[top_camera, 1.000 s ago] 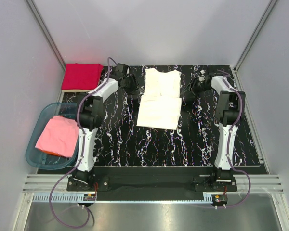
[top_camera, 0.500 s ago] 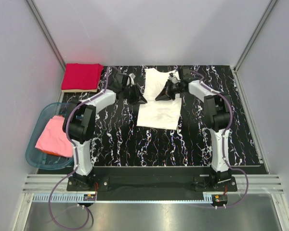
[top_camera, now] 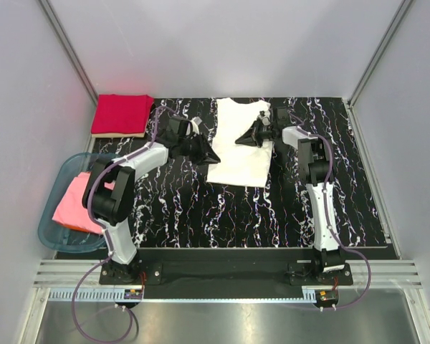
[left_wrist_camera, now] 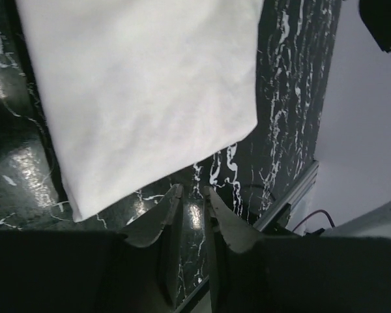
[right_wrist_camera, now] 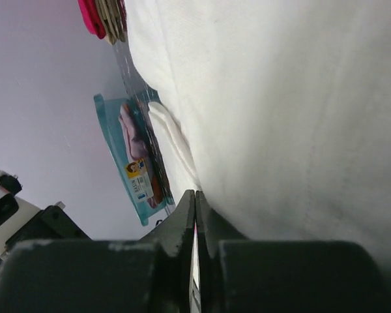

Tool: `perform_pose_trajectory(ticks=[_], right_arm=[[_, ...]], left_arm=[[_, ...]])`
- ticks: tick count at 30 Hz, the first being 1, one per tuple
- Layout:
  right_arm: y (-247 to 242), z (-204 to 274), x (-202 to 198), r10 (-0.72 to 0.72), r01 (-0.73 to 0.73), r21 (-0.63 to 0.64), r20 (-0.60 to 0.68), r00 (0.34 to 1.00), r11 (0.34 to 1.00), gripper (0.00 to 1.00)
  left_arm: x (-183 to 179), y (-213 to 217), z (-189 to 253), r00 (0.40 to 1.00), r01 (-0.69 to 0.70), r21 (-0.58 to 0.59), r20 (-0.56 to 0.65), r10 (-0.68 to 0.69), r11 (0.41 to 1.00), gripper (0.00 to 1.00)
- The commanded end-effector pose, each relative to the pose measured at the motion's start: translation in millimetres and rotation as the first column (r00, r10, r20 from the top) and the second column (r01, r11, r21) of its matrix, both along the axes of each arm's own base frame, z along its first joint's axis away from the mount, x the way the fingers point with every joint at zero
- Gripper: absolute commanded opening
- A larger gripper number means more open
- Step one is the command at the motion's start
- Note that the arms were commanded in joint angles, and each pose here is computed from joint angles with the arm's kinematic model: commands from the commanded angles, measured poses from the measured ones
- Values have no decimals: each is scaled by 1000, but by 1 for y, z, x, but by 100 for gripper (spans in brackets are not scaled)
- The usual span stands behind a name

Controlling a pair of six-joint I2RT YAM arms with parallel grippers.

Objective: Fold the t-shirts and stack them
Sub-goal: Fold the tshirt

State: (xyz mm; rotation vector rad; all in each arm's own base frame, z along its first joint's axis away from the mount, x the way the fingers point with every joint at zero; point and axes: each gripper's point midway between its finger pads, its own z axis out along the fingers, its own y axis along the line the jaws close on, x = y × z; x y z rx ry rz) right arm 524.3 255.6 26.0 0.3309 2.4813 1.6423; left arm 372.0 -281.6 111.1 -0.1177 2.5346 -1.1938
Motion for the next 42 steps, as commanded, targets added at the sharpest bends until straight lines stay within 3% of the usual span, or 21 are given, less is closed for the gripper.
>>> perform_pose_trajectory(ticks=[1, 6, 10, 17, 25, 31, 34, 38, 42], right_arm=[[-4, 45, 2, -16, 15, 4, 37, 999, 1000, 9], [-17, 121, -29, -55, 58, -37, 76, 996, 998, 28], [-21, 130, -68, -39, 42, -47, 51, 998, 998, 30], [-25, 64, -135, 31, -33, -45, -52, 998, 998, 13], [-48, -13, -185, -6, 1, -33, -145, 989, 999, 10], [-64, 17, -232, -28, 20, -49, -173, 985, 999, 8], [-72, 40, -248, -27, 7, -133, -145, 989, 991, 9], [-66, 55, -251, 0, -17, -134, -127, 992, 991, 9], [-44, 45, -252, 69, -89, -145, -141, 988, 985, 8]], left_arm=[[-2, -14, 36, 996, 66, -91, 71, -59, 994, 24], [1, -22, 11, 996, 85, -98, 10, -85, 992, 25], [5, -22, -23, 995, 89, -67, -40, -92, 994, 24], [-13, -11, -80, 987, 78, 3, -143, -77, 997, 22], [-77, 19, -117, 969, 72, 79, -240, -51, 994, 20], [-111, 14, -87, 971, 124, 41, -212, -112, 991, 20], [-118, 6, -54, 976, 160, 25, -151, -154, 987, 23], [-103, 0, -16, 986, 150, -4, -67, -150, 989, 31], [-93, -10, -20, 982, 159, -25, -95, -161, 987, 28]])
